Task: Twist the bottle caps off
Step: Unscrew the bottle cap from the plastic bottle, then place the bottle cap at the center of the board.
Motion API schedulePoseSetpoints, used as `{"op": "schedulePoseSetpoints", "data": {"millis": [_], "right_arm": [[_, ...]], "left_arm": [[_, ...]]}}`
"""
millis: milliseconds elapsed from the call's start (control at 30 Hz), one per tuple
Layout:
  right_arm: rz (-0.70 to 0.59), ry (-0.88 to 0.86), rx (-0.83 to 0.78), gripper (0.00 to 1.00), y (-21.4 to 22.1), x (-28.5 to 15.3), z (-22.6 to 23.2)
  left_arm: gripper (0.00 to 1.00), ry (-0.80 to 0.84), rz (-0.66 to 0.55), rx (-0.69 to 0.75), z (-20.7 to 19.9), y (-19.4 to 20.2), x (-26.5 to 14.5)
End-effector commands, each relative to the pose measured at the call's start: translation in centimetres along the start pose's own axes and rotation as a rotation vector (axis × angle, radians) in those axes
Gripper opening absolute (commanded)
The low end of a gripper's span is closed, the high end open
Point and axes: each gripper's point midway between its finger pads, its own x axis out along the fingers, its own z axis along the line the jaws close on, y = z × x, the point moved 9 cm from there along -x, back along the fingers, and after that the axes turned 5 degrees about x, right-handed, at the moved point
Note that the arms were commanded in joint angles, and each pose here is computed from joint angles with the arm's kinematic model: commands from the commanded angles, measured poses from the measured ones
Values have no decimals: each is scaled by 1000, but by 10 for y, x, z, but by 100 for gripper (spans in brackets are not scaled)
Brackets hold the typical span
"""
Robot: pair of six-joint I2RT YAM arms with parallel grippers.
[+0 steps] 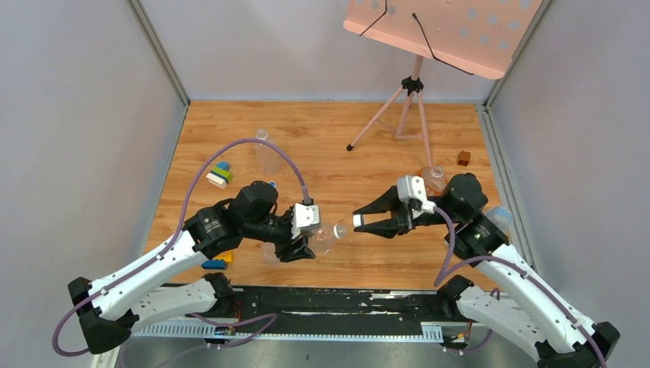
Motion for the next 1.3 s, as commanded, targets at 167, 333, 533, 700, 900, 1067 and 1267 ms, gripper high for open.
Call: {"op": "schedulePoseSetpoints", "data": {"millis": [167, 333, 533, 700, 900, 1067, 1267], "right_arm": [[29, 730, 251, 0, 14, 3, -87], [362, 1043, 665, 0, 96, 26, -149], [476, 1100, 813, 0, 155, 57, -197], [515, 1132, 871, 6, 180, 75, -226], [542, 1159, 887, 26, 193, 82, -237], [560, 1136, 892, 41, 200, 86, -241], [570, 1113, 892, 45, 202, 88, -243]], "left_arm": [[0, -384, -169, -91, 15, -9, -25], [0, -562, -342, -98, 15, 3, -39], [0, -537, -423, -114, 10, 3, -38], [0, -495, -408, -132, 12, 1, -29], [0, -479, -416, -134, 16, -3, -21], [0, -495, -406, -137, 19, -3, -19], [0, -503, -397, -140, 20, -1, -19]]}}
